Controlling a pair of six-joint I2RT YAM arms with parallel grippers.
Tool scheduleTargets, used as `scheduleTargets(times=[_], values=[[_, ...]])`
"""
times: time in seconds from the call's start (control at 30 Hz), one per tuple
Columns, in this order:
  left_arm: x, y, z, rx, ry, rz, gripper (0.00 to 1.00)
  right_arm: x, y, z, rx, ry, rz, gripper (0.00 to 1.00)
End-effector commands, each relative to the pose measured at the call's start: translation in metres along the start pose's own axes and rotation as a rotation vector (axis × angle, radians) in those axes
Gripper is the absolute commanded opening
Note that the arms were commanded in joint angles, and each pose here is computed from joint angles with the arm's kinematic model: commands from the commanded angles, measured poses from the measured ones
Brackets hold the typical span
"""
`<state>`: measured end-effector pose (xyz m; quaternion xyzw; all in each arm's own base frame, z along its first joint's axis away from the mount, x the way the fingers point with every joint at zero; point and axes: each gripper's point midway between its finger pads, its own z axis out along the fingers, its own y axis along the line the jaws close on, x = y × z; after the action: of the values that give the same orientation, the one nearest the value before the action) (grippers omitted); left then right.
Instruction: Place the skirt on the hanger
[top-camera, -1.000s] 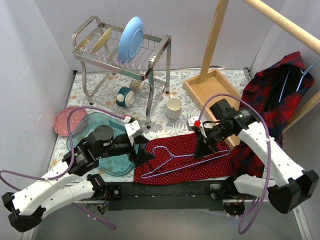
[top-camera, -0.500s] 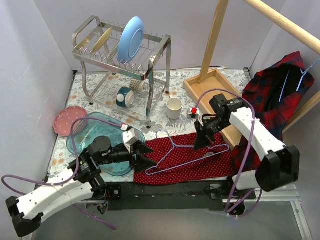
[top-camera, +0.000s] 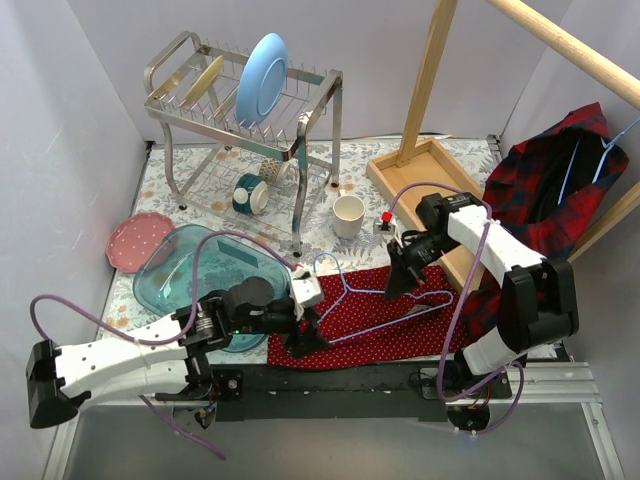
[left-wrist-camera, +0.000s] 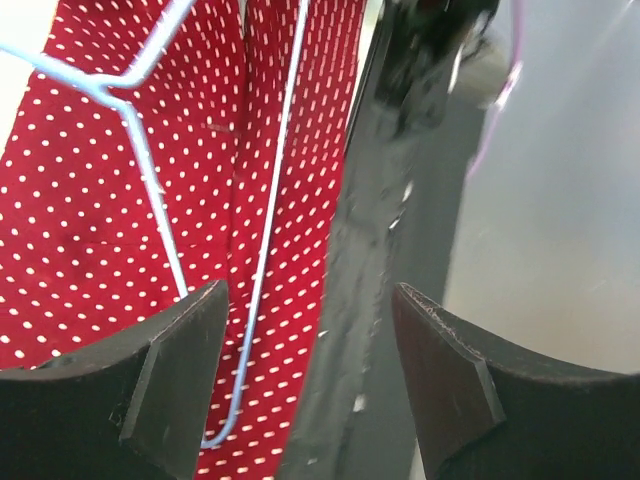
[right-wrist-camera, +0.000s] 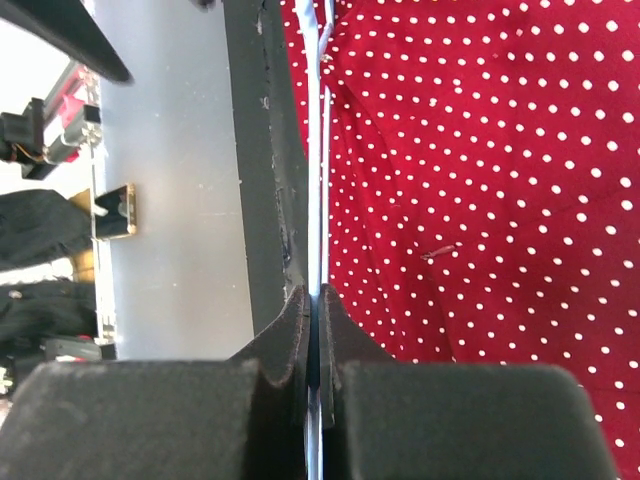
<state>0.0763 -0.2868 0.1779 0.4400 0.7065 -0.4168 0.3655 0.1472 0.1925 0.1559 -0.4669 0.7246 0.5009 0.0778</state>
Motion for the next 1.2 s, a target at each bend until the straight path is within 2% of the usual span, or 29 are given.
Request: scheduleTargets(times=[0.0,0.27,0.47,0.73,0.87,0.97,1.17], values=[[0.015,0.008,0.008,-0.032,0.095,0.234,0.65,0.002,-0.008,-0.003,-0.019,-0.029,0.061,0.01],[0.062,0.023,0.022,-0.008,0.295,0.457,0.63,0.014,-0.020,0.002,-0.043,-0.014,0.114,0.01],[0.072,0.028,0.026,0.006,0.284,0.546,0.63,0.017,-0.024,0.001,-0.043,-0.017,0.130,0.01],[0.092,0.036,0.032,-0.025,0.338,0.631,0.58,0.018,-0.026,0.001,-0.049,-0.021,0.138,0.01],[0.094,0.046,0.036,-0.074,0.353,0.673,0.46,0.017,-0.025,0.001,-0.048,-0.028,0.131,0.01],[0.097,0.053,0.039,-0.097,0.366,0.693,0.44,0.017,-0.025,0.001,-0.047,-0.028,0.131,0.01],[0.106,0.064,0.042,-0.131,0.416,0.721,0.31,0.017,-0.024,0.000,-0.044,-0.030,0.124,0.01]])
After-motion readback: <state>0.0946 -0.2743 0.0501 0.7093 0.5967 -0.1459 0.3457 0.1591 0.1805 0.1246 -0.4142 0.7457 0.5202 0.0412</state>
